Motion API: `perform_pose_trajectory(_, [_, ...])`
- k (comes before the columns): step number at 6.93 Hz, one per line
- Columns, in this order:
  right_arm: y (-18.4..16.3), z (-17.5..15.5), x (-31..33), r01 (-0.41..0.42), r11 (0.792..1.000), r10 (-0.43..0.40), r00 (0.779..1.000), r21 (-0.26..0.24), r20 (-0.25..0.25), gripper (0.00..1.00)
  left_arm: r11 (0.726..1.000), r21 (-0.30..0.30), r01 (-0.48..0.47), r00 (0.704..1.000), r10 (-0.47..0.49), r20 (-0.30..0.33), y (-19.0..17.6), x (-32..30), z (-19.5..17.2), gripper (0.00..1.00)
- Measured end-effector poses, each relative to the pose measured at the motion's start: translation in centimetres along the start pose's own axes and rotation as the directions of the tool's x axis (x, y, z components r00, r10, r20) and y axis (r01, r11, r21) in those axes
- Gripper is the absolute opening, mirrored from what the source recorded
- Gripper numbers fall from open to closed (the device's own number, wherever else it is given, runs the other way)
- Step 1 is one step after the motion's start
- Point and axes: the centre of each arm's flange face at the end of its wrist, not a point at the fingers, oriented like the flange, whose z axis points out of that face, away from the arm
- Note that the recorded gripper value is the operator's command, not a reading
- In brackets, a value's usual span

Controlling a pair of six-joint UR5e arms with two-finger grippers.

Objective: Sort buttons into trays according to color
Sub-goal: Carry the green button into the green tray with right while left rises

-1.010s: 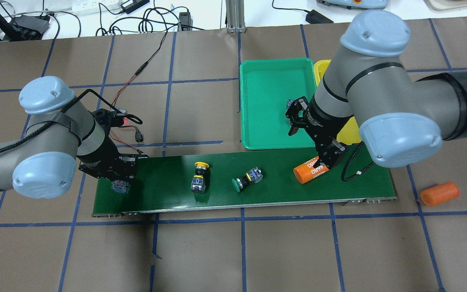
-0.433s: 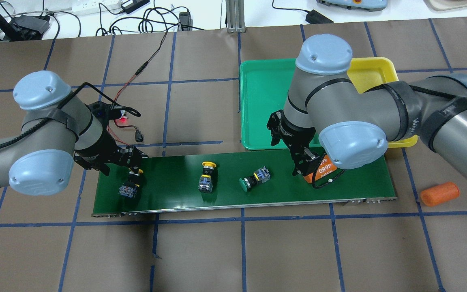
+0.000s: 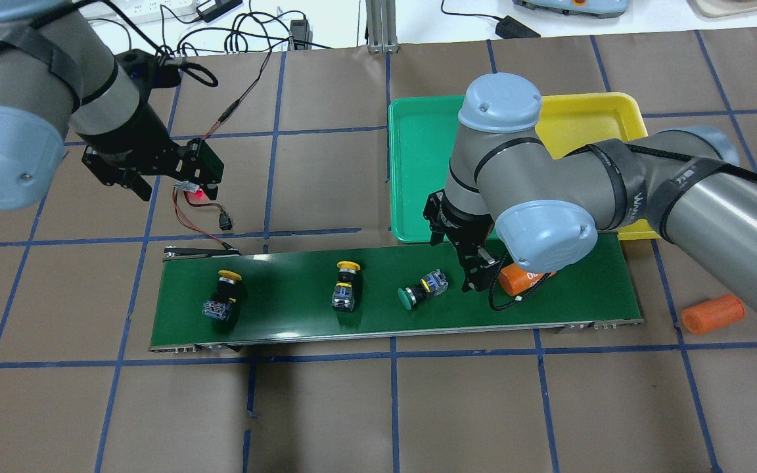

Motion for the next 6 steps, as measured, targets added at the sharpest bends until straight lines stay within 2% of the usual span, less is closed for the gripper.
perform_pose_trajectory(2, [-0.2,2.1,-0.4,0.000,1.000,0.000,1.000,-0.007,-0.024,1.00,0.998,0.056,-0.007,1.000,0.007,0.010,0.4,2.2,-4.7,1.00])
perform_pose_trajectory(3, [-0.3,3.2,-0.4,0.000,1.000,0.000,1.000,-0.008,-0.026,0.53,0.998,0.065,-0.007,1.000,0.005,0.023,-0.6,2.0,-5.4,1.00])
perform_pose_trajectory(4, [-0.5,4.5,-0.7,0.005,1.000,-0.005,1.000,-0.008,-0.017,0.01,0.997,0.077,-0.007,1.000,0.005,0.028,-1.9,1.9,-6.1,1.00])
perform_pose_trajectory(6, [-1.1,5.8,-1.6,0.014,1.000,-0.014,1.000,-0.004,0.013,0.00,0.997,0.082,-0.003,0.999,0.000,0.034,-4.0,1.5,-7.0,1.00])
